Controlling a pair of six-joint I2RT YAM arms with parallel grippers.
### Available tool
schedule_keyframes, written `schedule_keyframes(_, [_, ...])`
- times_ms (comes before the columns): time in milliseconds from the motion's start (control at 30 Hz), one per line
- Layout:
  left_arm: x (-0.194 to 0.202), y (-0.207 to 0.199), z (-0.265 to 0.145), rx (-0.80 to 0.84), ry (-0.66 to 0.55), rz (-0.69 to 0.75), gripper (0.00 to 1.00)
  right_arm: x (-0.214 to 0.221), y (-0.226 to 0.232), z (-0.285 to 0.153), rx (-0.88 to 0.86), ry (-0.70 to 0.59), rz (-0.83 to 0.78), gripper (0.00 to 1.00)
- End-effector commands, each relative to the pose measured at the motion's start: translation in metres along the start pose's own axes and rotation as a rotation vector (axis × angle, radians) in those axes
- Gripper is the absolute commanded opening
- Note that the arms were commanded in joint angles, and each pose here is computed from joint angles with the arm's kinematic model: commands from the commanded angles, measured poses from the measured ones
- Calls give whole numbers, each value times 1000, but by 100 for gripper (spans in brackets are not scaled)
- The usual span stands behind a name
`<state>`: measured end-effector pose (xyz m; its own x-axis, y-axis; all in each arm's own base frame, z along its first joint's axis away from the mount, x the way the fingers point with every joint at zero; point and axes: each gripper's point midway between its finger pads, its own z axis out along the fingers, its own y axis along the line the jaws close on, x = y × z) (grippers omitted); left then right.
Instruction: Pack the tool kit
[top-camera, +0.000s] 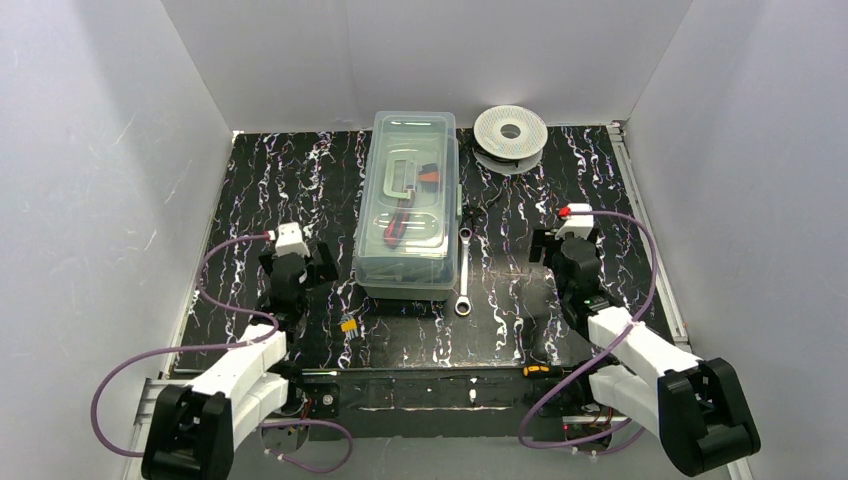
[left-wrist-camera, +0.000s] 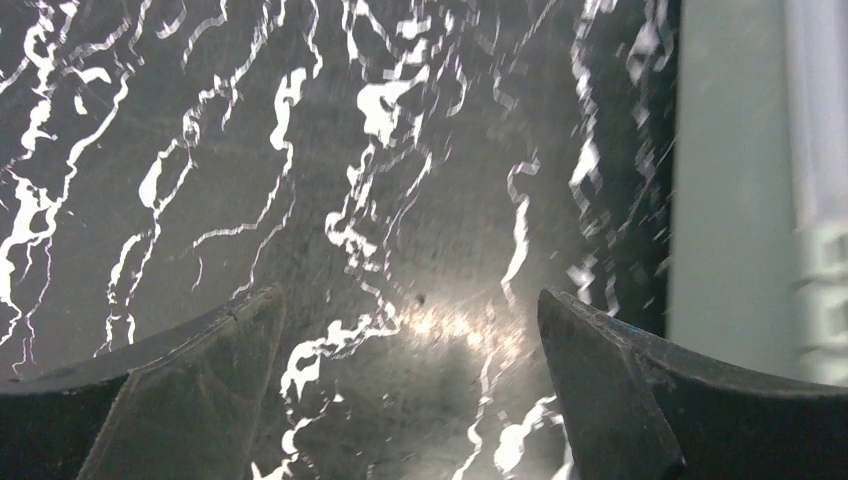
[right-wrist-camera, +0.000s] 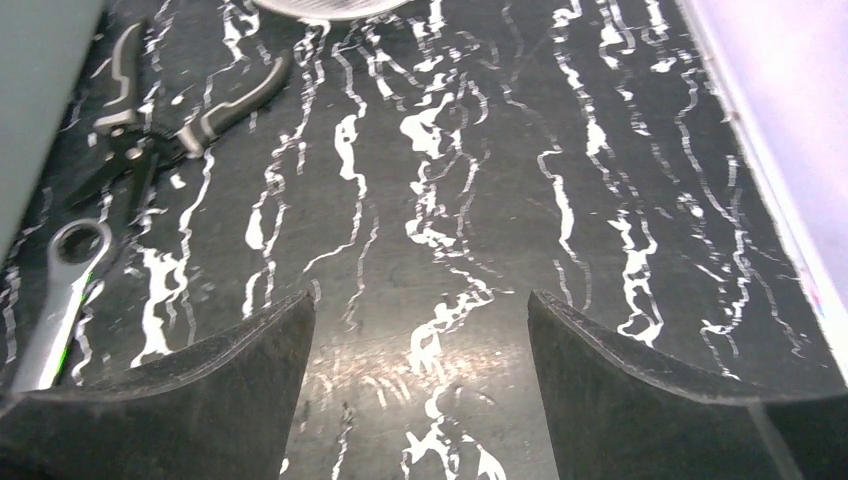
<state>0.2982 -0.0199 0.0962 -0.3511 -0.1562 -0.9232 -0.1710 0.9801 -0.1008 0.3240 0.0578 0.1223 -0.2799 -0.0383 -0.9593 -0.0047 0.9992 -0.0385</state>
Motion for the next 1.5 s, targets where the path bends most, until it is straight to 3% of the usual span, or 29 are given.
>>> schedule_keyframes(0, [-39,-12,10,67,-231,135,98,-23,-33,5,167,-183,47,85])
schedule_keyframes(67, [-24,-11,19,70,-211,160,98,-11,-43,14,190,-187,66,85])
schedule_keyframes(133, [-11,-6,34,46,-182,220,98,-2,-46,27,209,-89,31,83])
schedule_keyframes(167, [-11,9,42,-40,-181,239,98,-7,-47,33,195,-99,24,82])
schedule_keyframes(267, [-8,-2,53,29,-117,249,98,-7,-52,38,173,-93,-1,78])
schedule_keyframes(333, [-7,-4,60,28,-78,262,98,-10,-58,41,177,-168,-14,78])
schedule_keyframes(400, [4,-9,66,76,-41,304,96,-6,-72,42,219,-146,58,76])
schedule_keyframes(433, [2,-9,71,82,-82,312,95,-1,-73,43,194,-125,85,72])
schedule_keyframes(533, [5,13,74,42,-89,179,98,2,-82,43,165,-182,144,69])
schedule_keyframes(567, [7,16,78,38,-88,174,98,8,-80,44,154,-133,152,68])
schedule_keyframes(633, [10,9,81,79,-69,182,98,5,-80,44,152,-167,134,66])
schedule_keyframes(667, [14,10,81,83,-47,179,98,8,-80,43,151,-143,139,67])
schedule_keyframes(700, [12,10,82,84,-59,176,98,6,-79,43,150,-146,148,77])
schedule_keyframes(767, [10,12,82,73,-63,175,98,4,-82,43,162,-173,129,81])
schedule_keyframes(1467, [11,14,81,65,-65,174,98,6,-80,44,155,-149,132,88])
